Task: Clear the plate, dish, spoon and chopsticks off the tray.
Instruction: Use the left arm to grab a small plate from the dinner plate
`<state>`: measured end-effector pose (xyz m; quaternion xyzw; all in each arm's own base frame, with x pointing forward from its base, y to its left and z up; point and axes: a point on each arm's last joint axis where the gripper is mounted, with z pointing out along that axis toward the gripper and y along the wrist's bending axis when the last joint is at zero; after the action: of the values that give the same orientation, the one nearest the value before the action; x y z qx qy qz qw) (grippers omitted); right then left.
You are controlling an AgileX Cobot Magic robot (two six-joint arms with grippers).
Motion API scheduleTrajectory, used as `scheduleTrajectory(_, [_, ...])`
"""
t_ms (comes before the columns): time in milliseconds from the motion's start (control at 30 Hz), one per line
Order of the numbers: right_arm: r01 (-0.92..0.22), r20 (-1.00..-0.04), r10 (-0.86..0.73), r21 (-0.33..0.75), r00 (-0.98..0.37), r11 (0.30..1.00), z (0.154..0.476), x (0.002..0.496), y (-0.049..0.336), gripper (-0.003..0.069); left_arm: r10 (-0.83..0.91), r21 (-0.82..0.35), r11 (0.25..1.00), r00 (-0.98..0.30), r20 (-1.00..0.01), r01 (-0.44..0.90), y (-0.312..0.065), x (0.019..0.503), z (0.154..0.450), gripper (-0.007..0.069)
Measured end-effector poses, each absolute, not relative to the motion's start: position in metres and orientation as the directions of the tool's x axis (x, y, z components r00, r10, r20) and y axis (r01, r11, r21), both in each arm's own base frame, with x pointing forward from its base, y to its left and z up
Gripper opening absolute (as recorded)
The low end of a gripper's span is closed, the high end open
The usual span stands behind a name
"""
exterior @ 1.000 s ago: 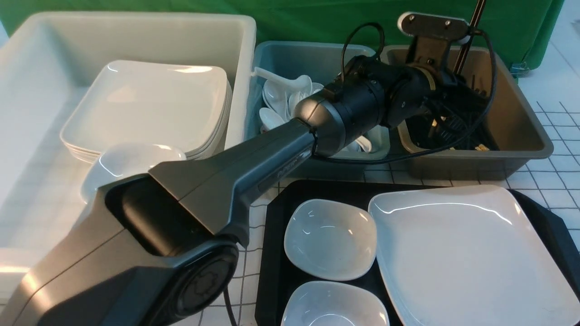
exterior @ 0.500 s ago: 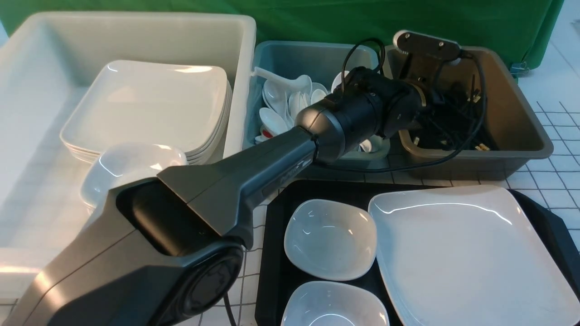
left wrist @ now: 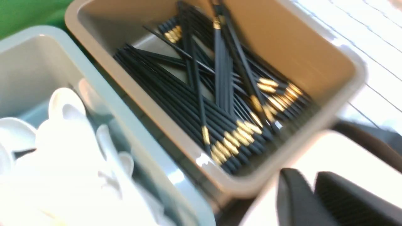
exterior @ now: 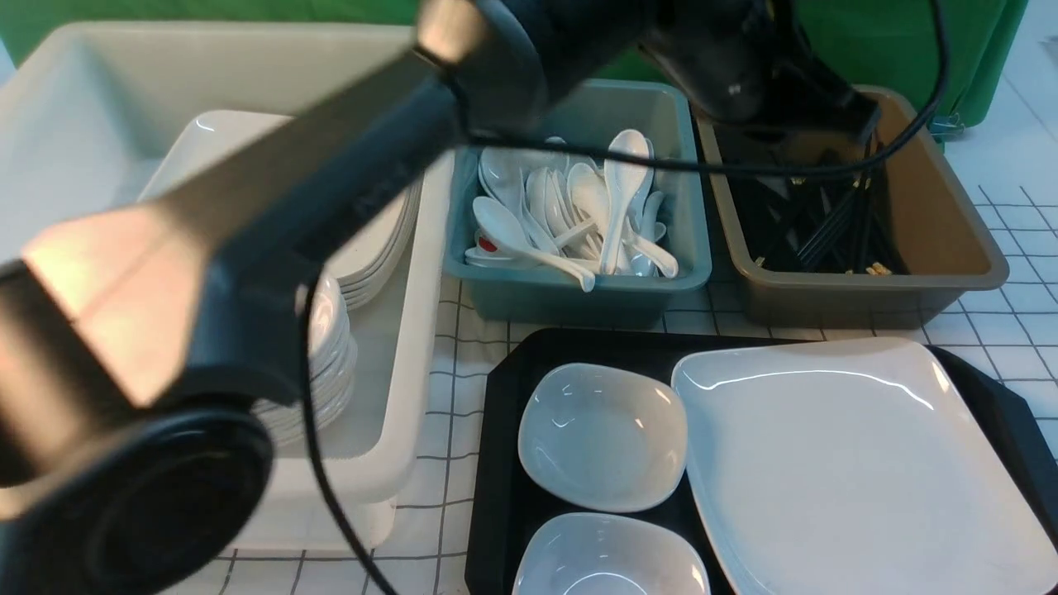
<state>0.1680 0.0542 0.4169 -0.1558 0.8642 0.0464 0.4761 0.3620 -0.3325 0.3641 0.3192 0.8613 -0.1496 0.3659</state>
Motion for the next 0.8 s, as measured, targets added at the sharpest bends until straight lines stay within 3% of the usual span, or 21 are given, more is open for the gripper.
scheduleTrajectory(200, [-0.313,-0.828,-0.229,-0.068,-0.511,0.947,0.416,0.167,0.054,0.0071,0.514,-0.031,0.728,-0.575,-0.637,0.684,-0.318,0.341,0.377,-0.0006])
scheduleTrajectory(467, [-0.314,-0.823,-0.229,-0.065,-0.520,0.947,0.415,0.167,0.054,0.0071,0.597,-0.064,0.703,-0.636,-0.489,0.709,-0.296,0.294,0.359,-0.0007])
scheduleTrajectory(567, [-0.318,-0.821,-0.223,-0.053,-0.525,0.947,0.414,0.167,0.055,0.0072,0.637,-0.066,0.698,-0.660,-0.397,0.713,-0.283,0.280,0.337,-0.0006])
scheduleTrajectory(733, [-0.394,-0.795,-0.267,-0.038,-0.545,0.918,0.401,0.166,0.061,0.0072,0.709,-0.051,0.688,-0.685,-0.166,0.724,-0.259,0.258,0.272,-0.0003])
scheduleTrajectory(800, [-0.441,-0.779,-0.298,-0.031,-0.551,0.897,0.392,0.165,0.065,0.0072,0.714,-0.051,0.686,-0.685,-0.144,0.725,-0.256,0.255,0.257,-0.0001])
